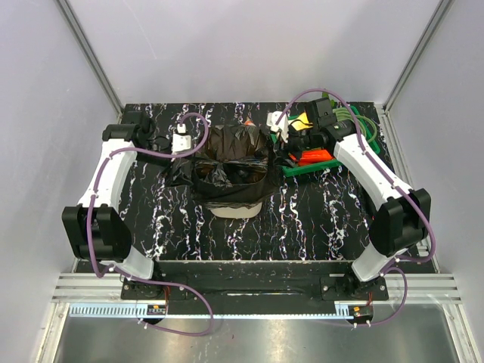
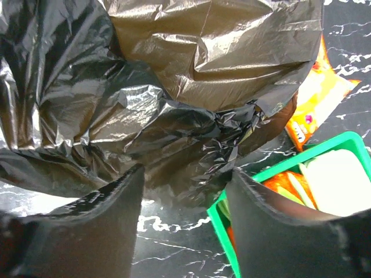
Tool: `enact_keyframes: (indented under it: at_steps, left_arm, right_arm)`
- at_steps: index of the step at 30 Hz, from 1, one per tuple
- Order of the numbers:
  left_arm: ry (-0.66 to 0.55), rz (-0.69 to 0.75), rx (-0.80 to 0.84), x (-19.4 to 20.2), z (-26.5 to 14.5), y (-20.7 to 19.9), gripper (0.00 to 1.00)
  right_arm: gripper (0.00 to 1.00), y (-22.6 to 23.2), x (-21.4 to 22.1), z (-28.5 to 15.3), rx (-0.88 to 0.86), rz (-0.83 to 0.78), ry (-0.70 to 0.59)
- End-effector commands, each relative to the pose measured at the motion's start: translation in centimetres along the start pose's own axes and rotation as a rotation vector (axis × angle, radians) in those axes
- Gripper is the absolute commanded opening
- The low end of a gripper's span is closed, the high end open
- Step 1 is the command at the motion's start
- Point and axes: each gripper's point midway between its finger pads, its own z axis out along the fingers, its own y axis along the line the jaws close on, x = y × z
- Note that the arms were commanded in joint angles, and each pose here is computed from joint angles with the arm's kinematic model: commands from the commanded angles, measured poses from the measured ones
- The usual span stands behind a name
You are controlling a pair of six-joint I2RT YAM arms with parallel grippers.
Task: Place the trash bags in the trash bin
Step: Place the trash bag in the trash bin.
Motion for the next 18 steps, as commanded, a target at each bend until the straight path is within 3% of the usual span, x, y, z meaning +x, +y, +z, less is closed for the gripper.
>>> enact_keyframes:
  at_steps: [1,5,10,15,18]
  left_arm:
    - [-0.053,0.021,0.026,-0.5,0.2,-1.0,0.93]
    - [-0.033,0.026,0.024,-0.1,0.2,-1.1,0.98]
    - [-0.070,0.008,-0.012,-0.5,0.5,-0.4,0.95]
    - [-0.107,-0.018,-0.016,-0.6,1.3,0.2,0.76]
    - [-0.111,-0.036,0.002,-0.5,1.9,0.1,0.50]
  right_arm:
    - [0.53,-0.7,-2.1,-0.2,0.001,-0.042,-0.074]
    - [0.31,-0.6,-1.7,0.0,0.001,-0.034,-0.061]
    - [0.22,-0.4,-1.1,-0.1,0.004,-0.021,-0.048]
    - [0.05,-0.5,-0.9,-0.1,0.013,-0.020,-0.036]
    - [0.00,-0.5,-0.6,-0.1,0.018,-0.018,-0.026]
